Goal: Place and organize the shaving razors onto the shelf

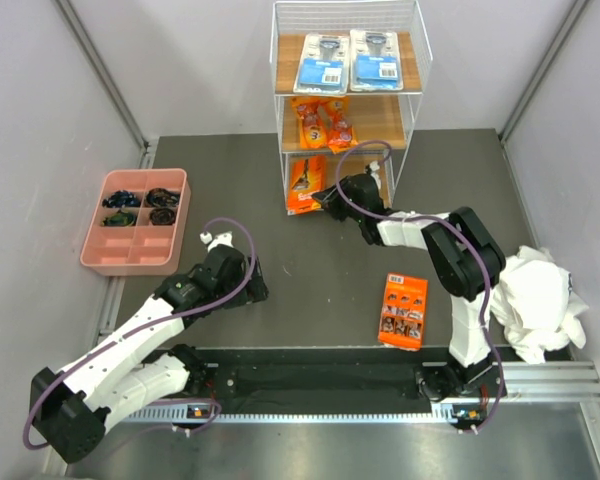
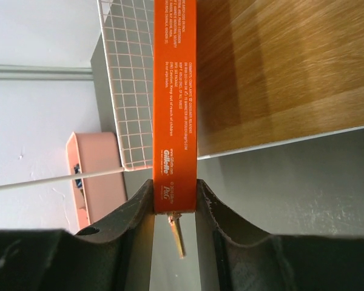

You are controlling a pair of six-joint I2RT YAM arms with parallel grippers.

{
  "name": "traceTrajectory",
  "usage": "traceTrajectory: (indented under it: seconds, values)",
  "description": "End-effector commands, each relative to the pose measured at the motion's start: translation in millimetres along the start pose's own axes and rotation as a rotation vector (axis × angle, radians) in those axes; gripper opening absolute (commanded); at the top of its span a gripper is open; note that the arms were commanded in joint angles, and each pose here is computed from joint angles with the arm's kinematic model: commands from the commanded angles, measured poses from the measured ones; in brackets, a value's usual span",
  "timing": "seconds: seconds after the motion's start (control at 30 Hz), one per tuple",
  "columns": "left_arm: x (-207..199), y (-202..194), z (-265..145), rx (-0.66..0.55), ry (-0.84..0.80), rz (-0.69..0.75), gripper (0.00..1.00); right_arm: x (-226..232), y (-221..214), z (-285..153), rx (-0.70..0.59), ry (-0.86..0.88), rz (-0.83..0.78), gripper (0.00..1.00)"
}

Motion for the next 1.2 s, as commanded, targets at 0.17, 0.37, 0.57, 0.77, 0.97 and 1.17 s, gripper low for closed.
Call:
traceTrajectory:
  seconds: [0.17,0.37,0.57,0.77,0.97,1.17]
  values:
    - [-5.3,0.3,2.8,-0.006,-0.034,-0.004,0.98,4.5,7.2,7.3,0.011,-0.027,-0.020,0.31]
    - [-5.9,-0.1,2.7,-0.003,-0.038,-0.004,0.97,-6.1,7.0,-3.9,0.011,-0.094,-0.039,0.50]
    - [-5.3,-0.3,2.7,-0.002,-0.035,-0.005,0.97,-14.7,4.0,-10.4,0.009,-0.126,-0.042,0.60]
    - [-5.5,-1.3,3.2,0.001,-0.039,-0.008,0.97,-22.4,-2.6,-18.3,0.017,-0.166,-0.041,0.68]
    - [-5.3,-2.0,2.9,0.002,-0.041,-0.011,0.97,-22.2,-13.6,-28.4,0.030,-0.169,-0.024,0.67]
    - [-4.5,-2.8,2.4,0.003,-0.044,-0.015,0.97,-19.1,-35.2,-29.4,0.038,-0.133,0.016,0.53]
Point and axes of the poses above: each gripper's point midway between its finger pads, its own z axis out along the fingers, its own x axis along the line the jaws close on, y = z × x, the point moved 3 cm from there along -z, back along the fingers, and after that the axes turned 11 degrees about -z, right-handed, at the moved point
